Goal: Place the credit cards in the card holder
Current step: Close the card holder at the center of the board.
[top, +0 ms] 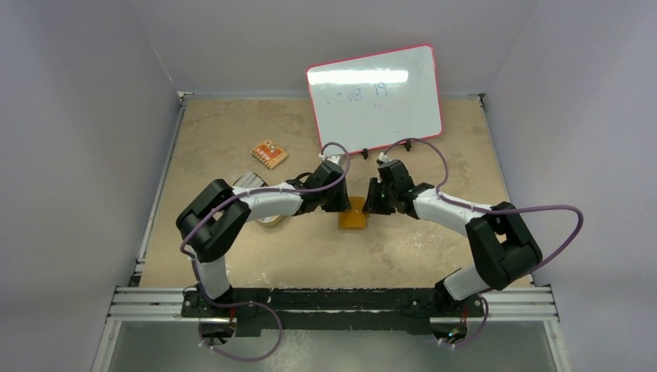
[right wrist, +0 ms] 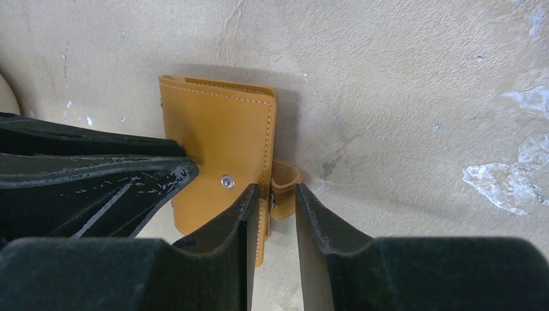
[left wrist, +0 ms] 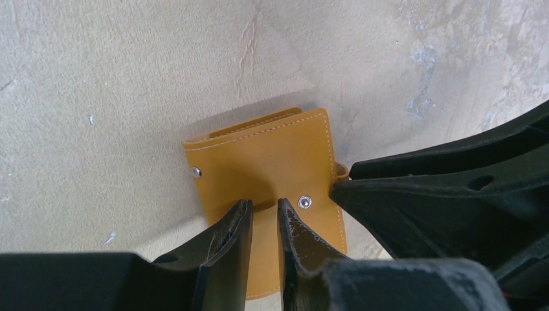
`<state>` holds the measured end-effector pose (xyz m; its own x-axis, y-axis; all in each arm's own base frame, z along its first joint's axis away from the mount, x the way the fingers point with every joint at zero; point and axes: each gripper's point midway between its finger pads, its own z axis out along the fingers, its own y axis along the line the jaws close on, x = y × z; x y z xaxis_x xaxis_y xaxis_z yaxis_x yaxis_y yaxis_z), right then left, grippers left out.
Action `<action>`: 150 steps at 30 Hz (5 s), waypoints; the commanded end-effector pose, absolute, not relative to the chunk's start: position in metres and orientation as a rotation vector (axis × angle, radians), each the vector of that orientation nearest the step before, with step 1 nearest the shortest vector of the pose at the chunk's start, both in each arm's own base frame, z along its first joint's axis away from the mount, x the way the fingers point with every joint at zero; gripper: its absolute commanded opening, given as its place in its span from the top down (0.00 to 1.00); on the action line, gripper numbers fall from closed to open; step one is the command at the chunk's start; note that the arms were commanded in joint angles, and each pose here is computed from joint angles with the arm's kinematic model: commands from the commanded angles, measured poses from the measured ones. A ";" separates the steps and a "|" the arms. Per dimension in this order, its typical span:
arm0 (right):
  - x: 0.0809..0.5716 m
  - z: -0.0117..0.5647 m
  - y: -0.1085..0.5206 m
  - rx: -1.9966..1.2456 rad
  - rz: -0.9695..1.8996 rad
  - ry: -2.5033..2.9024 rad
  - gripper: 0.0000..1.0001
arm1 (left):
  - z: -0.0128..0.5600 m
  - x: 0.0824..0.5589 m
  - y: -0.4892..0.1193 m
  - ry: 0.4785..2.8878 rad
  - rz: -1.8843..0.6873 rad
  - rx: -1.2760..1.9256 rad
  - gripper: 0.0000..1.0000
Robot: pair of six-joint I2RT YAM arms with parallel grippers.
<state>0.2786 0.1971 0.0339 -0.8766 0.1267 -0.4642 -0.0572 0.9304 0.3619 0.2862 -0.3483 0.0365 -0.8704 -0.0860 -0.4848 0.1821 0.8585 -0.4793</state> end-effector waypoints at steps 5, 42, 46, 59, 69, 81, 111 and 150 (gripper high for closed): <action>0.285 0.029 0.193 0.087 0.437 2.604 0.71 | 0.017 0.291 -0.333 2.554 -0.565 0.083 0.80; 0.291 0.060 0.228 0.031 0.733 2.468 0.91 | 0.009 0.284 -0.334 2.566 -0.617 0.017 0.80; 0.285 0.055 0.234 0.034 0.787 2.491 0.87 | 0.009 0.283 -0.333 2.566 -0.621 0.006 0.80; 0.293 0.059 0.214 0.054 0.610 2.511 0.76 | 0.021 0.282 -0.340 2.556 -0.684 -0.019 0.80; 0.294 0.089 0.190 0.042 0.455 2.481 0.78 | 0.090 0.295 -0.350 2.414 -0.850 -0.082 0.77; 0.289 0.083 0.218 -0.025 0.487 2.492 0.80 | 0.056 0.300 -0.350 2.482 -0.854 -0.031 0.79; 0.279 0.030 0.221 -0.109 0.225 2.599 0.78 | 0.027 0.296 -0.329 2.553 -0.702 -0.053 0.81; 0.273 0.082 0.218 -0.036 0.294 2.511 0.80 | 0.092 0.307 -0.352 2.396 -0.970 -0.113 0.76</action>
<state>0.2718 0.2181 0.0740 -0.8252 0.0324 -0.5639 -0.1032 0.9729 0.2070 0.2948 -0.3401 0.0613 -0.8688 -0.2367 -0.4350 0.0794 0.8004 -0.5942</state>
